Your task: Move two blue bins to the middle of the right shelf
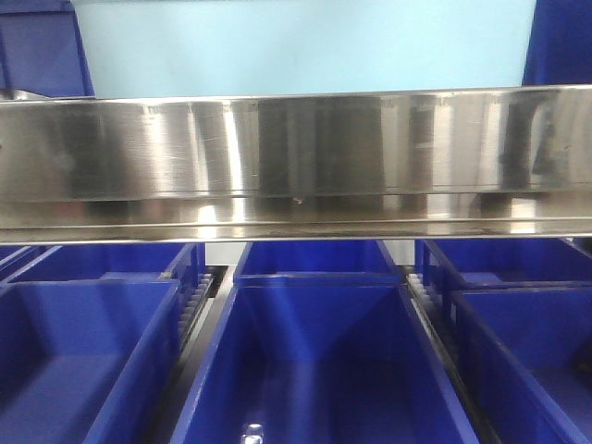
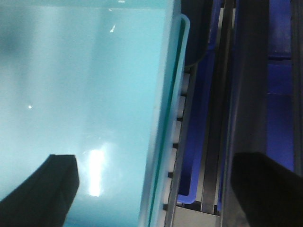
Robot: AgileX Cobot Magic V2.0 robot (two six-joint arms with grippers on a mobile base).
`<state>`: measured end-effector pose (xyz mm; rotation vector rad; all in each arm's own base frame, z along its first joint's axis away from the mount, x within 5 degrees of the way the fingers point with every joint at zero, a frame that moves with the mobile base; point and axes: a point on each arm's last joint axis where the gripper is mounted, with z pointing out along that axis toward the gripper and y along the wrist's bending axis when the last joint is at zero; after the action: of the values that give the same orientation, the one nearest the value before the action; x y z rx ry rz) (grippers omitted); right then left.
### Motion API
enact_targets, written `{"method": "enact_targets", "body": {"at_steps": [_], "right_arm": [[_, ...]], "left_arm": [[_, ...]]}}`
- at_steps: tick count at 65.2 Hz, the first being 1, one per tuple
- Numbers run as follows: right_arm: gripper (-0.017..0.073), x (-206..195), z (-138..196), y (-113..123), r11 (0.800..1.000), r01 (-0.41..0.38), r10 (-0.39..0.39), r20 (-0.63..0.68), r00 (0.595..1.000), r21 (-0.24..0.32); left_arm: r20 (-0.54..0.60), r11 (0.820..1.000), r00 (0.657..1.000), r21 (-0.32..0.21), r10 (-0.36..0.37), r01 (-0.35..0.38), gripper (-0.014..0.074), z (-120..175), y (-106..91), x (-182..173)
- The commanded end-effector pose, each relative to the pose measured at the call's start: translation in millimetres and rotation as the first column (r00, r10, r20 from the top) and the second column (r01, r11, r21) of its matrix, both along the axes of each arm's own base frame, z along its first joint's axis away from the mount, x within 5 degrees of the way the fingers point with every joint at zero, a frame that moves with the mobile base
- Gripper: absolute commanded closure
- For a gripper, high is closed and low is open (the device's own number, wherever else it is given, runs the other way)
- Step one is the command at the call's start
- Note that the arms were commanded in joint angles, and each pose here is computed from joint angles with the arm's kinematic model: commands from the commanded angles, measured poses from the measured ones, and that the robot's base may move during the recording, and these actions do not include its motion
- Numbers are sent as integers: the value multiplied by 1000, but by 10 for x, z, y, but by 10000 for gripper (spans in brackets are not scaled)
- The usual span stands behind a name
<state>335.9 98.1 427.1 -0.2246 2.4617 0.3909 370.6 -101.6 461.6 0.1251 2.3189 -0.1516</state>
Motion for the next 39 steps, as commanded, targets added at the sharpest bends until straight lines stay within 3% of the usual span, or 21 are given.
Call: {"method": "enact_targets", "body": {"at_steps": [1, 9, 24, 39], "right_arm": [[1, -80, 100, -47, 1000, -1, 2, 23, 1000, -12], [1, -96, 80, -50, 1000, -5, 5, 4, 1000, -17], [1, -79, -111, -31, 1000, -9, 7, -54, 999, -30], [1, -19, -132, 122, 1000, -29, 29, 18, 999, -8]], "left_arm": [[44, 1000, 999, -4, -6, 6, 115, 132, 35, -93], [13, 1000, 1000, 12, -3, 2, 115, 45, 39, -83], [-130, 999, 992, 48, -2, 8, 115, -374, 14, -7], [-212, 997, 977, 73, 3, 13, 115, -626, 11, 10]]}}
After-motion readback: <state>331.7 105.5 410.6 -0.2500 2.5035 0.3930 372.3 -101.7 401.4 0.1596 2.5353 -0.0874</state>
